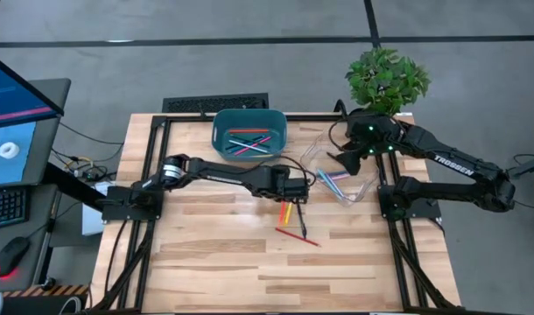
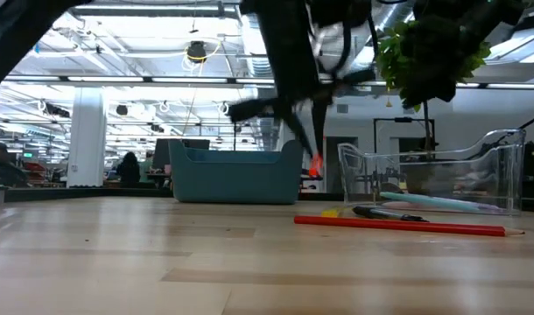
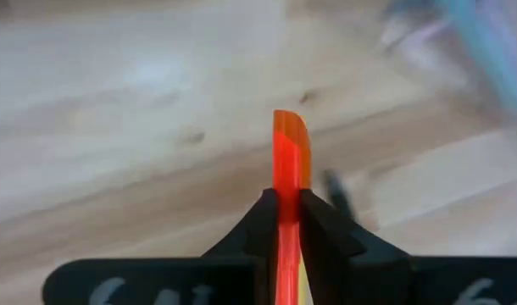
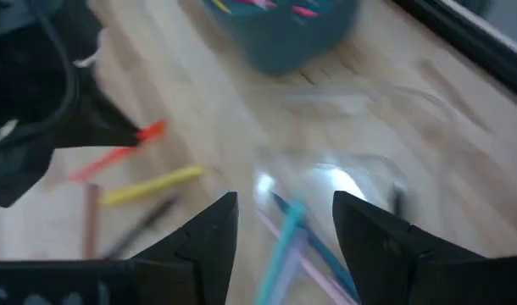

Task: Sort pens & pencils
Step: Put the orange pen into the transparent bin

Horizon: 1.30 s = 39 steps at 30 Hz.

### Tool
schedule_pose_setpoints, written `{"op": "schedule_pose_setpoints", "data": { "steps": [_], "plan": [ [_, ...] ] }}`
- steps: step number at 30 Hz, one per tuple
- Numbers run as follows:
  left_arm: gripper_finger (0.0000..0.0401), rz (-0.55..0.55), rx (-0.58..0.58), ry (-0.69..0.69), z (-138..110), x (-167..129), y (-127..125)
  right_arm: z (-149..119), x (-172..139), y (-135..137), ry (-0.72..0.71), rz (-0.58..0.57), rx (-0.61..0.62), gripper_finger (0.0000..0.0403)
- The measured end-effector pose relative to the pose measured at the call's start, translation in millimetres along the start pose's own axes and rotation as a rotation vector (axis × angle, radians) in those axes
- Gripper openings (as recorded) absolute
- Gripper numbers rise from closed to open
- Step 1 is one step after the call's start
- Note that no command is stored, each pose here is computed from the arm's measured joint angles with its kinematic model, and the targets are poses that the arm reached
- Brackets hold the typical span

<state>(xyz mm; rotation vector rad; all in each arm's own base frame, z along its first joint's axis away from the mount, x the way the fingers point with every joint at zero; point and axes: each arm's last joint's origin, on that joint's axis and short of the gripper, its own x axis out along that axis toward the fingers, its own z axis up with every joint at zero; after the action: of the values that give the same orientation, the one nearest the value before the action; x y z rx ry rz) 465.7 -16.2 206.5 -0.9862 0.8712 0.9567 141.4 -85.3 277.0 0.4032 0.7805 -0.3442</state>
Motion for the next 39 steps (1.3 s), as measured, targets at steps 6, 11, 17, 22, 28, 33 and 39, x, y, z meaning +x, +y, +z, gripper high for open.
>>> {"op": "schedule_pose_setpoints", "data": {
  "steps": [6, 11, 17, 22, 28, 33, 39],
  "plan": [
    [0.0014, -0.126, -0.042, -0.2, 15, -66, -2, 12, 0, 10, -0.104, 0.183, 0.02, 0.0214],
    [0.0005, -0.226, -0.063, -0.395, 25, -119, 1, 21, -1, 27, -0.184, 0.32, -0.011, 0.0214],
    [0.0, -0.302, -0.075, -0.532, 34, -154, 4, 30, -4, 56, -0.306, 0.438, -0.127, 0.0214],
    [0.0, -0.304, -0.033, -0.534, 36, -158, 4, 30, -3, 63, -0.341, 0.383, -0.15, 0.0214],
    [0.0013, -0.203, 0.199, -0.431, 22, -123, -2, 16, 3, 57, -0.194, 0.286, -0.189, 0.0214],
    [0.0074, -0.174, 0.463, -0.31, 15, -84, -11, 5, 0, 53, -0.111, 0.262, -0.183, 0.0214],
    [0.0172, -0.166, 0.582, -0.071, 0, -22, -16, -6, -6, 51, -0.043, 0.237, -0.181, 0.0214]
  ]
}}
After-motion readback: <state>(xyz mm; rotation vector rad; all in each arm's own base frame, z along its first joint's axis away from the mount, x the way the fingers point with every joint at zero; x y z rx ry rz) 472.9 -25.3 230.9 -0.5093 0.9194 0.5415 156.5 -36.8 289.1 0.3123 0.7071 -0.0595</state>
